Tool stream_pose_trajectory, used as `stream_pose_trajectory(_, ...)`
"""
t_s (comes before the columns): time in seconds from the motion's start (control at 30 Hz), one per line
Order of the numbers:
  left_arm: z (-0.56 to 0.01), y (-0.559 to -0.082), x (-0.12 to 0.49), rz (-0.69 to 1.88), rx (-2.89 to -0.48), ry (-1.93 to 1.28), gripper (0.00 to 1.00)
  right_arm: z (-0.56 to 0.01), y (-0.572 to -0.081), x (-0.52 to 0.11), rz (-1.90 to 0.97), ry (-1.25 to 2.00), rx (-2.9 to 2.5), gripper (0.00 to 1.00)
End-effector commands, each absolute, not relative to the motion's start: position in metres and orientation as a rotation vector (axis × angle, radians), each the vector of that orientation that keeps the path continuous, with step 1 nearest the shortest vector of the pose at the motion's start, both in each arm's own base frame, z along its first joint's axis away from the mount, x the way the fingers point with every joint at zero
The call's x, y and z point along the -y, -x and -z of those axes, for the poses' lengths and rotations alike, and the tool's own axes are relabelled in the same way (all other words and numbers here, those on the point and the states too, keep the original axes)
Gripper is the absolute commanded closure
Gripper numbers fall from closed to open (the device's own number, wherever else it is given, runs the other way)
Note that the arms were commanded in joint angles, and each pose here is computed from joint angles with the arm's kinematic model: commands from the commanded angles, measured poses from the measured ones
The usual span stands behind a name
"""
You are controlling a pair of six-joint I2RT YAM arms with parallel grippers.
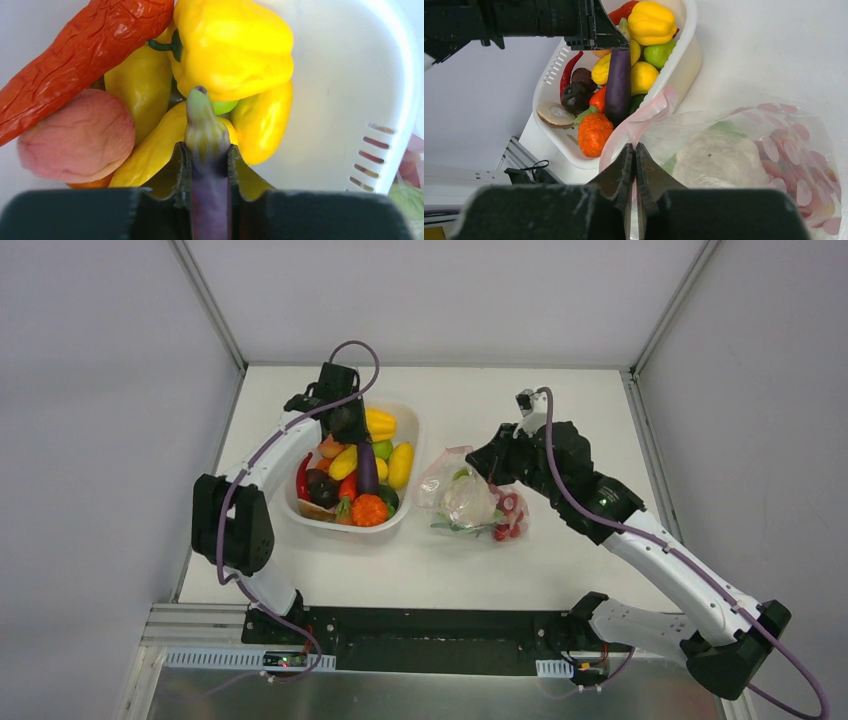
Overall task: Place the food in the zip-top bag and seal the zipper
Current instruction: Pick up the fake vegetable from the bin.
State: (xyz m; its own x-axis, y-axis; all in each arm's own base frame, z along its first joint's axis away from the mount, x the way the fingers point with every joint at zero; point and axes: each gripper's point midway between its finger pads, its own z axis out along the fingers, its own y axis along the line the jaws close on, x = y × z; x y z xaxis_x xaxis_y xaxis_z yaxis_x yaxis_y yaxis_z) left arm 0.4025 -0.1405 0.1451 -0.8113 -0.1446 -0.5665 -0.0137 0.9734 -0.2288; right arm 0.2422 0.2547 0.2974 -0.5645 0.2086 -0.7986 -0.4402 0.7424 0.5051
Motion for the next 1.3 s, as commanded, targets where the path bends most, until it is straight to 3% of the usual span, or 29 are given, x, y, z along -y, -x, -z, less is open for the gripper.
stream_pose_trajectory(0.0,-0.197,-0.393,0.143,0.390,-2.324,0.121,0.98,-0.320,-0.243,-0.253,-0.914,0.149,-1.916,0.94)
stream_pose_trajectory(0.37,-0.277,-0.353,0.138,0.580,-1.938,0.191,1.00,-0.315,-0.237,-0.253,-0.960,0.120,-1.926,0.94)
stream_pose_trajectory(0.8,-0.325,-0.309,0.090,0.543,-1.585,0.433,1.00,-0.314,-0.237,-0.255,-0.999,0.061,-1.926,0.94)
stream_pose_trajectory(1.1,-0.356,-0.291,0.073,0.544,-1.490,0.495,1.00,-0.312,-0.236,-0.254,-1.017,0.039,-1.926,0.94)
stream_pose_trajectory(1.27,-0.360,-0.288,0.114,0.807,-1.491,0.461,1.00,-0.314,-0.241,-0.250,-0.994,-0.002,-1.909,0.94)
